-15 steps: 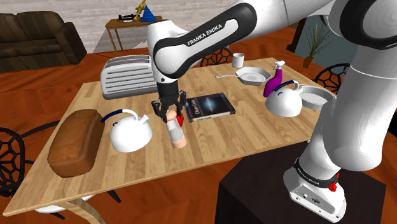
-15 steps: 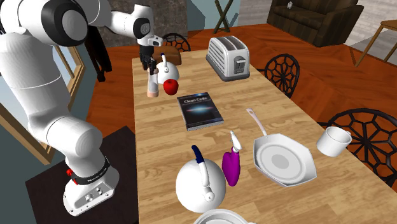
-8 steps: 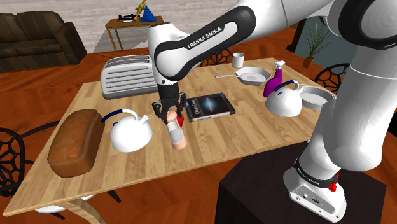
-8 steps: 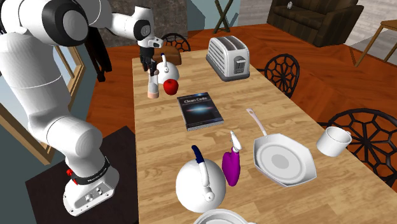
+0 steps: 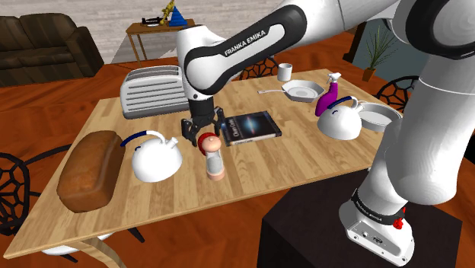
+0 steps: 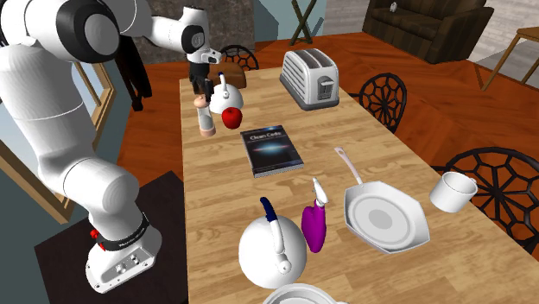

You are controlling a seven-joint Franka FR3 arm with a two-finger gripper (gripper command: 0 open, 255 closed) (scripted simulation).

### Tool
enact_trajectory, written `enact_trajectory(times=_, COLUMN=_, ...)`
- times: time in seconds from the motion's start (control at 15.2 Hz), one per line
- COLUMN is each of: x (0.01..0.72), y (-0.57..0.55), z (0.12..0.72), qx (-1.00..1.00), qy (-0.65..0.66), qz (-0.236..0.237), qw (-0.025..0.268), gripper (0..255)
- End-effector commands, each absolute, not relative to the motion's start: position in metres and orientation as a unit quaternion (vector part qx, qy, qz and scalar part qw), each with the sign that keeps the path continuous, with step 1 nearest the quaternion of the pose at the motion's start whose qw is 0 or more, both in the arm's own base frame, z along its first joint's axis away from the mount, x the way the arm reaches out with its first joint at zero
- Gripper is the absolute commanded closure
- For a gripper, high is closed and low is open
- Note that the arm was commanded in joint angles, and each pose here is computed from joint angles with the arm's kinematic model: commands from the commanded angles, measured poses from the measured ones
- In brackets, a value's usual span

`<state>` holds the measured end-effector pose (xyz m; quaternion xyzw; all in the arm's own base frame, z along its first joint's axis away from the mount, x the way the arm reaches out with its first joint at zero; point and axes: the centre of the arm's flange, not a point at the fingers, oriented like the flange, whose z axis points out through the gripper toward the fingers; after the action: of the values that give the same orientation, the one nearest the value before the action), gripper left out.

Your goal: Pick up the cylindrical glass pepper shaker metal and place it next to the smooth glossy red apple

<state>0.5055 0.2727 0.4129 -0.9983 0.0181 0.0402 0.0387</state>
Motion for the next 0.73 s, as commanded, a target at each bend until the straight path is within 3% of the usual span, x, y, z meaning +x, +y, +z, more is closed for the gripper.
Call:
enact_trajectory(times=0.0, x=0.507, y=0.271, z=0.433, qx=-0.998, qy=0.018, qz=0.040, qw=0.039, gripper=0)
enact_trajectory(times=0.13, x=0.509, y=0.270, z=0.457, qx=-0.998, qy=0.018, qz=0.040, qw=0.039, gripper=0)
enact_trajectory(times=0.66, x=0.509, y=0.270, z=0.457, qx=-0.998, qy=0.018, qz=0.040, qw=0.039, gripper=0)
